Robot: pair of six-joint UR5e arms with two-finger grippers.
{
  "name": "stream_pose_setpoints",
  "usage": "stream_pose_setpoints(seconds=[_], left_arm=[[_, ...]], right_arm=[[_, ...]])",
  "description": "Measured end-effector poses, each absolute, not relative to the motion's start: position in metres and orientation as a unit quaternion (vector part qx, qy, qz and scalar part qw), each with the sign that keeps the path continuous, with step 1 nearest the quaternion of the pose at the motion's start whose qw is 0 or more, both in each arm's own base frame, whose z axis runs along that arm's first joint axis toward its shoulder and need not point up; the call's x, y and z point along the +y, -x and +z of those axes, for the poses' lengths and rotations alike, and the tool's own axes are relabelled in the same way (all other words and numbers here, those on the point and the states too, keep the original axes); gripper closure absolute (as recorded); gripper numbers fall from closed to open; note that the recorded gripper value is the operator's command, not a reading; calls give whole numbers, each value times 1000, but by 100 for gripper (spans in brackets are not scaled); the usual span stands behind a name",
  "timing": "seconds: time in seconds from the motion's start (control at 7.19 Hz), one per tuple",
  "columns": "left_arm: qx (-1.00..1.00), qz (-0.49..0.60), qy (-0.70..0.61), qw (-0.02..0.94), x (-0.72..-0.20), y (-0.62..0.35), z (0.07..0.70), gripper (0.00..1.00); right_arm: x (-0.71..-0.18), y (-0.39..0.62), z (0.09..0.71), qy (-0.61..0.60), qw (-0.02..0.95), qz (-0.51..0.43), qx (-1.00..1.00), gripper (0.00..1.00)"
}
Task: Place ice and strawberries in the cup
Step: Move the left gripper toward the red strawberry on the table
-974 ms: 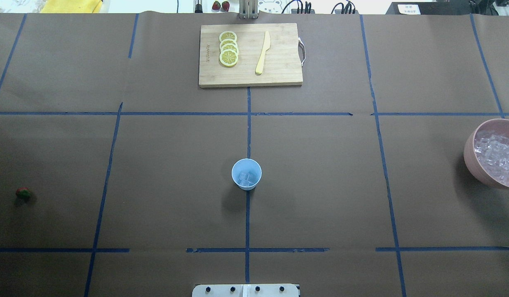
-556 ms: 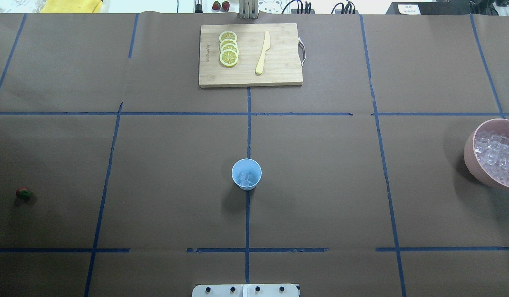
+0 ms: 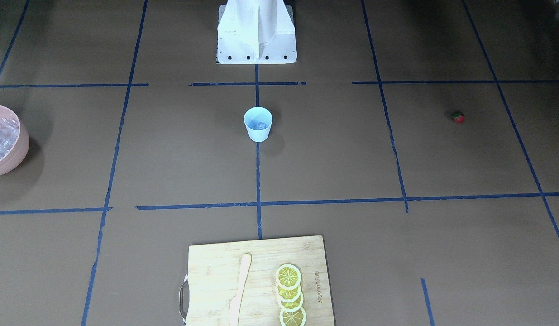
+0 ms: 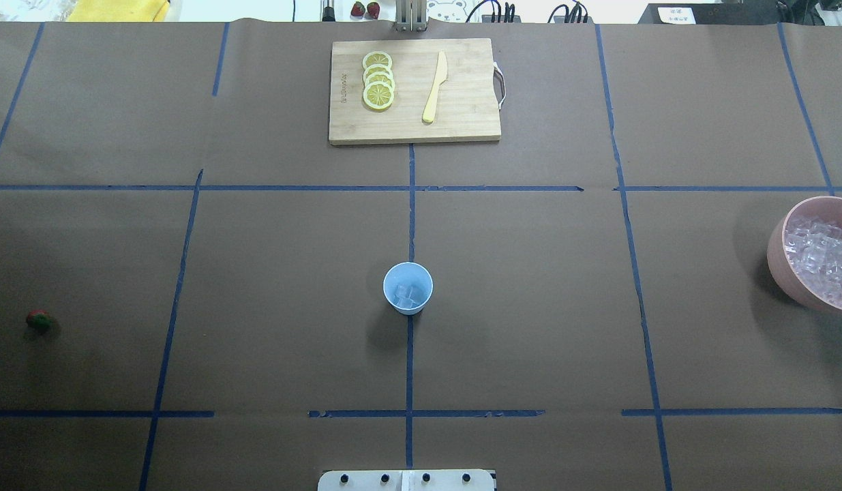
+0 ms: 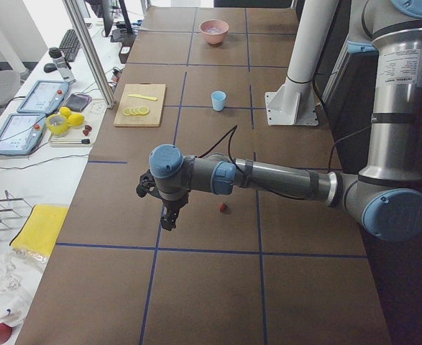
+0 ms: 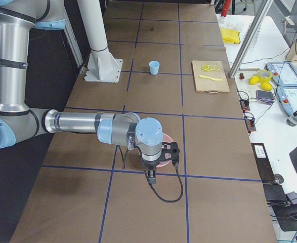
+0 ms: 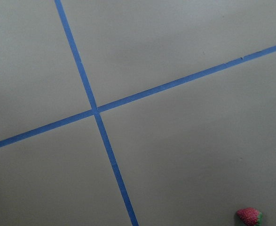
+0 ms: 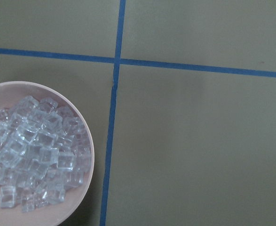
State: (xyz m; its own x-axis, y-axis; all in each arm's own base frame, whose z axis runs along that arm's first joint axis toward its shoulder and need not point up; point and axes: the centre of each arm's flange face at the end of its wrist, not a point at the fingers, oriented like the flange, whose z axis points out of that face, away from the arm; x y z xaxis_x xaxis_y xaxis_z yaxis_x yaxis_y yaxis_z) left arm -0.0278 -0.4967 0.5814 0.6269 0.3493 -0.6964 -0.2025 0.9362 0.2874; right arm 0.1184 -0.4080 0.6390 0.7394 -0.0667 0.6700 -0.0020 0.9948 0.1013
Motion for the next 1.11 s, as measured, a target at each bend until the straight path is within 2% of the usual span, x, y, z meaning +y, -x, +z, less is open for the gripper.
stream_pose_setpoints(seconds=[0.56,1.11], left_arm=[[407,141,-89,898,-485,1,565,0],[402,85,-94,907,-415,-108,600,0]], right_arm=[[-409,-110,638,-59,931,-17,-359,1],[-406,-109,641,-58,931,-20,-359,1]])
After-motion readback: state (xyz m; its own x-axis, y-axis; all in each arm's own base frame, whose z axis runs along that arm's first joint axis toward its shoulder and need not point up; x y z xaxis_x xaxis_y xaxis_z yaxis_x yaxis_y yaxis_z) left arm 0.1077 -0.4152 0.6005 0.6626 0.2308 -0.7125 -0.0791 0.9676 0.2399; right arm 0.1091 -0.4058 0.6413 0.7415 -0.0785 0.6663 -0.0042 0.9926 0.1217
